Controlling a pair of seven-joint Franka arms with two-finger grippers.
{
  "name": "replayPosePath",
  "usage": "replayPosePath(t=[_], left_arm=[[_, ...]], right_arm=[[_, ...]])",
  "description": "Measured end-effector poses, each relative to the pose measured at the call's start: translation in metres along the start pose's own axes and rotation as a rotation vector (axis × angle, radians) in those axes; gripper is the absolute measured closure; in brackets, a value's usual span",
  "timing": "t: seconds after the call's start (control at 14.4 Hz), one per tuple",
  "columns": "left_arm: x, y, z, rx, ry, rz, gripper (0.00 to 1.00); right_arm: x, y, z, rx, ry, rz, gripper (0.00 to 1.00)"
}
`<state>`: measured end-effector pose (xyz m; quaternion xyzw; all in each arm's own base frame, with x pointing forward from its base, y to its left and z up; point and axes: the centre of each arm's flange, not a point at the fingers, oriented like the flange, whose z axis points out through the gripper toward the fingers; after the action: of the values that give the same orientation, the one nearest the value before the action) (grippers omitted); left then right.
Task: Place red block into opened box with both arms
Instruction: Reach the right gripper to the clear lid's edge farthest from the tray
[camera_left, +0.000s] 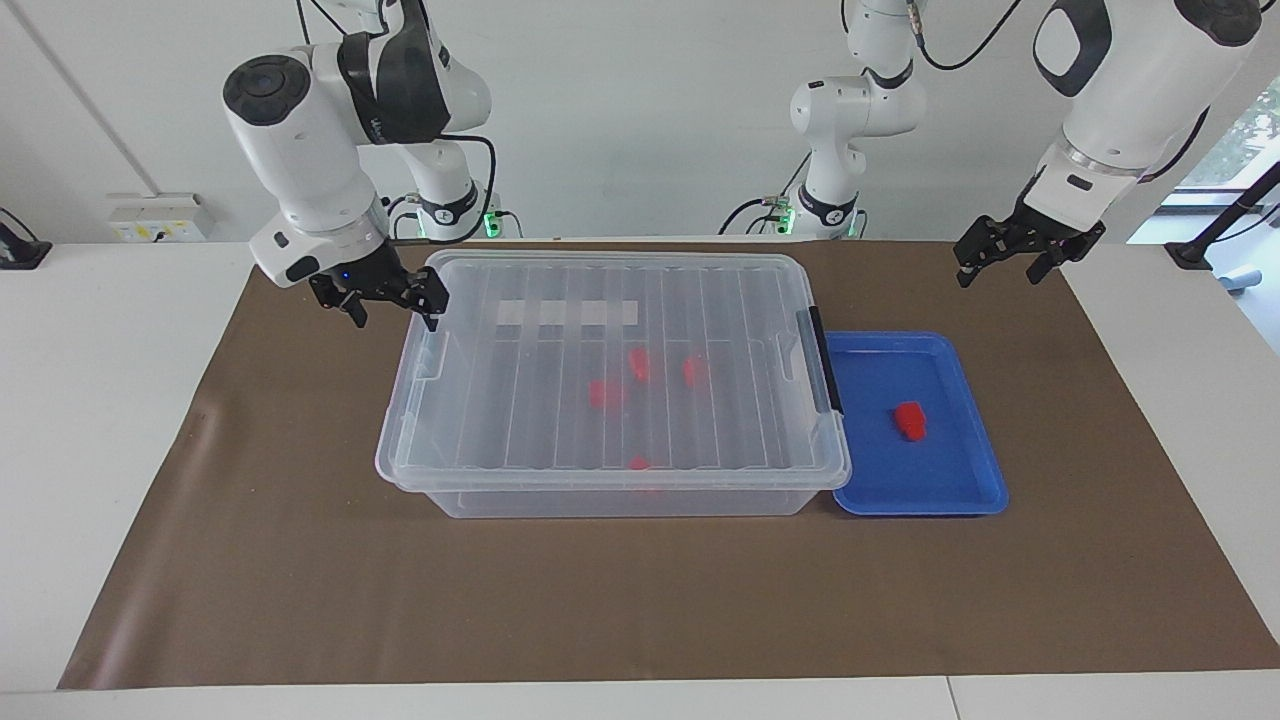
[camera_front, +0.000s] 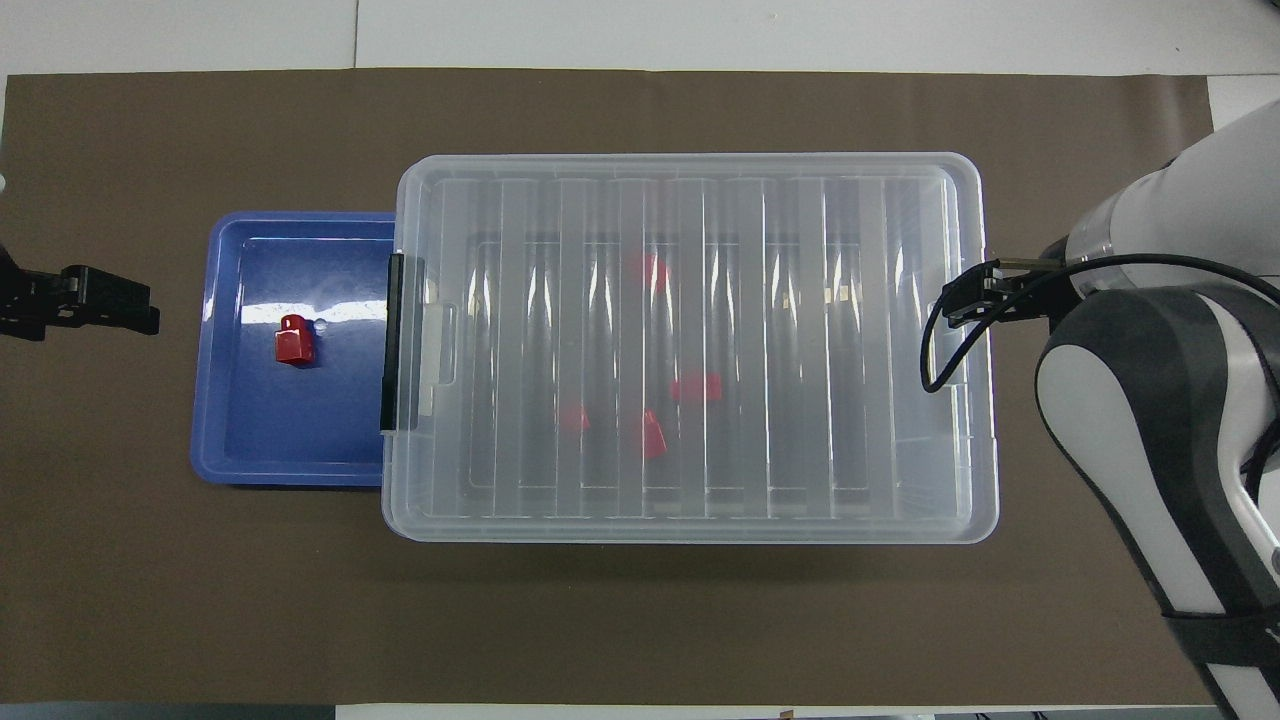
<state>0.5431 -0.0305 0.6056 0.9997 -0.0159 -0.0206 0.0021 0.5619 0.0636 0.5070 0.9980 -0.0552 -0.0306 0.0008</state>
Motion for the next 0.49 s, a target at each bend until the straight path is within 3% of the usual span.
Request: replayPosePath(t=[0.49], left_arm=[[0.000, -0.001, 0.000, 0.000, -0.002, -0.001, 0.00]], right_arm=[[-0.006, 0.012, 0.040, -0.002, -0.013, 0.018, 0.00]])
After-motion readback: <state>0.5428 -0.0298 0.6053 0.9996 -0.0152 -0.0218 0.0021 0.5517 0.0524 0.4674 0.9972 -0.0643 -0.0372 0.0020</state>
